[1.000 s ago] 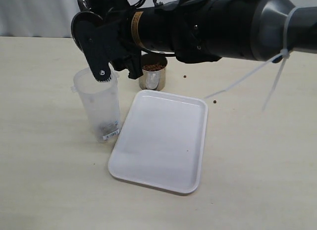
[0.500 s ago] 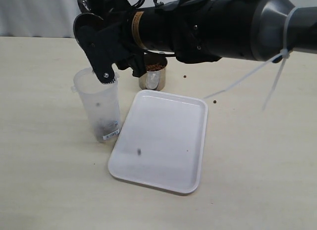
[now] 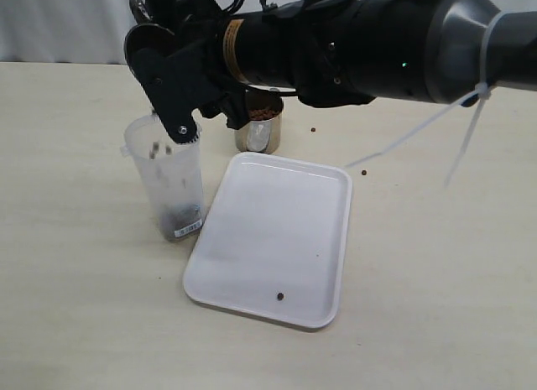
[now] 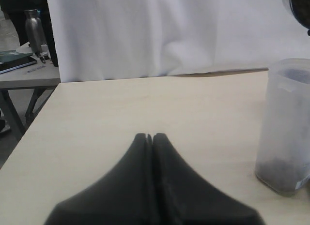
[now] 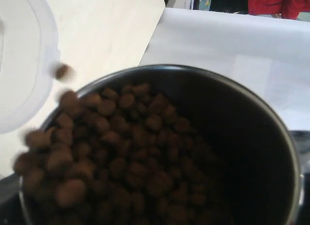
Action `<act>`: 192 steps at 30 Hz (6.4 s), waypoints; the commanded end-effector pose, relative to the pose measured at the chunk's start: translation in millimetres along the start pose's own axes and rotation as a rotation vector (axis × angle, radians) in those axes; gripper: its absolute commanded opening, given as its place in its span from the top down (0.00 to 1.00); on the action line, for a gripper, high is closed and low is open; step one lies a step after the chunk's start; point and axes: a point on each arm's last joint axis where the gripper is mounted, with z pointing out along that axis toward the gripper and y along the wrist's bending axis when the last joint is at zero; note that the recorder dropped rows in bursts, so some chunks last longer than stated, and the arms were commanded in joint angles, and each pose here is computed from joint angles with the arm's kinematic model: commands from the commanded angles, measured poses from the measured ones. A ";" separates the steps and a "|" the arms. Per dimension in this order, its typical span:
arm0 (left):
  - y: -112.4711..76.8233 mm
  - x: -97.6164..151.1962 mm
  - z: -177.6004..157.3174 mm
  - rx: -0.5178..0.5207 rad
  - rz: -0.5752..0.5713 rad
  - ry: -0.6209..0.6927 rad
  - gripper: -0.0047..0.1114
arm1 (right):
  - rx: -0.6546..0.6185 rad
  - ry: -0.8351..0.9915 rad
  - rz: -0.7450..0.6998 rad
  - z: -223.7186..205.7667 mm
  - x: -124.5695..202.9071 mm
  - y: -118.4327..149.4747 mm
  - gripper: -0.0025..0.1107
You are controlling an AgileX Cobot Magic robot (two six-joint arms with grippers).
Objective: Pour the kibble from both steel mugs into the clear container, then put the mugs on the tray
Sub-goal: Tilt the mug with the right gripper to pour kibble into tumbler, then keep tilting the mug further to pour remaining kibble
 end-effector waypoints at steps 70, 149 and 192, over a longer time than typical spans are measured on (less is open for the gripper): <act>0.3 -2.8 -0.1 -0.003 -0.004 -0.012 0.96 | 0.018 0.013 -0.149 8.4 -2.9 -6.6 0.93; 0.3 -2.8 -0.1 -0.003 -0.004 -0.012 0.96 | -0.010 0.058 -0.344 8.1 -12.2 2.1 0.93; 0.3 -2.8 -0.1 -0.003 -0.004 -0.012 0.96 | -0.008 0.098 -0.405 7.1 -21.5 0.1 0.93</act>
